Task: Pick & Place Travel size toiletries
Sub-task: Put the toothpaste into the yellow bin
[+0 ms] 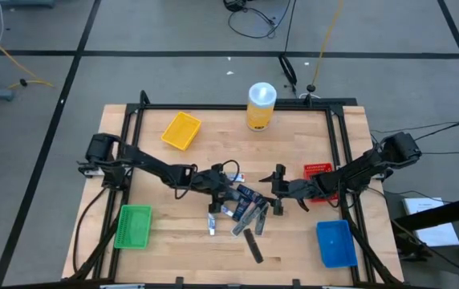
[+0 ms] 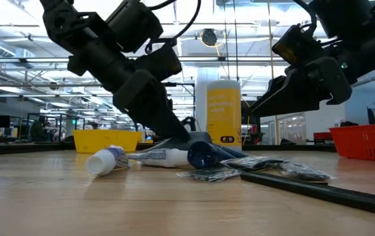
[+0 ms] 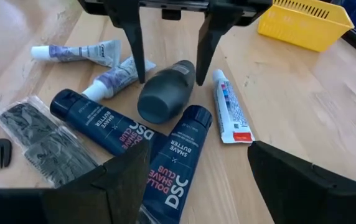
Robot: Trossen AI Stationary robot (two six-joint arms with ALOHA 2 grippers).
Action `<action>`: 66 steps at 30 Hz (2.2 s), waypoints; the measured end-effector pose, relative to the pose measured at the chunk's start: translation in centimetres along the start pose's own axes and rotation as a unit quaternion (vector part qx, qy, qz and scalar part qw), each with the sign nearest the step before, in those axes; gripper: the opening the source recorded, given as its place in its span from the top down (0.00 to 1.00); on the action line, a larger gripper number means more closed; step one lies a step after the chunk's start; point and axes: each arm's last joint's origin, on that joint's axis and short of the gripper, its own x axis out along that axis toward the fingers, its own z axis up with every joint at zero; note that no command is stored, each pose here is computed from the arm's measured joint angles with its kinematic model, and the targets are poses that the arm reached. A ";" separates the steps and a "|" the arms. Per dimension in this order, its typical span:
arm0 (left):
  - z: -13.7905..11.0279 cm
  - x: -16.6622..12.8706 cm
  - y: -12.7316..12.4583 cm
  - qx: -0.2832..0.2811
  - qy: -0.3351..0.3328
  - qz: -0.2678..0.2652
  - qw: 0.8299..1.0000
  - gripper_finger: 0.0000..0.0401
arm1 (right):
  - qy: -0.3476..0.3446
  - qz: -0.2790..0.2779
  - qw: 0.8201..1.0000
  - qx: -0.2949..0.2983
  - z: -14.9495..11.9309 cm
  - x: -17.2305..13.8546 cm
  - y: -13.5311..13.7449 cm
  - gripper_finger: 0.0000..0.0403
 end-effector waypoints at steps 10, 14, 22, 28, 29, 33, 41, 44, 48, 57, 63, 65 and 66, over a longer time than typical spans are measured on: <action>0.1 0.1 -0.9 0.000 -0.010 -0.012 1.000 0.38 | -0.002 0.000 1.000 0.004 0.0 0.0 0.0 0.35; 0.1 0.1 -1.0 0.007 -0.011 -0.013 1.000 0.39 | -0.004 0.000 1.000 0.005 0.1 0.0 0.0 0.35; 0.1 0.0 -1.7 -0.003 -0.013 -0.021 1.000 0.39 | -0.004 0.000 1.000 0.005 0.1 0.0 0.0 0.35; 0.3 0.0 -2.5 -0.005 -0.024 -0.027 0.999 0.39 | -0.003 0.000 1.000 0.005 0.1 0.0 0.0 0.35; 0.4 -0.1 -2.6 -0.005 -0.030 -0.026 0.999 0.39 | -0.003 0.000 1.000 0.005 0.1 0.0 0.0 0.35; 0.7 -0.1 -2.8 -0.005 -0.046 -0.028 0.999 0.39 | -0.004 0.000 1.000 0.005 0.1 0.0 0.0 0.35; 0.8 -0.1 -2.8 -0.005 -0.050 -0.028 0.998 0.39 | -0.004 0.000 1.000 0.005 0.1 0.0 0.0 0.35; 0.8 -0.1 -2.8 0.002 -0.050 -0.028 0.998 0.39 | -0.004 0.000 1.000 0.005 0.1 0.0 0.0 0.35; 0.8 -0.1 -2.8 0.008 -0.050 -0.027 0.998 0.39 | -0.004 0.000 1.000 0.005 0.1 0.0 0.0 0.35; 0.8 -0.1 -2.8 0.008 -0.049 -0.026 0.998 0.39 | -0.004 0.000 1.000 0.005 0.1 0.0 0.0 0.35; 0.8 -0.1 -2.8 0.008 -0.049 -0.026 0.998 0.39 | -0.004 0.000 1.000 0.005 0.1 0.0 0.0 0.35; 0.8 -0.1 -2.8 0.007 -0.049 -0.026 0.998 0.39 | -0.004 0.000 1.000 0.005 0.1 0.0 0.0 0.35; 0.8 -0.1 -2.8 0.006 -0.049 -0.026 0.998 0.39 | -0.003 0.000 1.000 0.005 0.1 0.0 0.0 0.35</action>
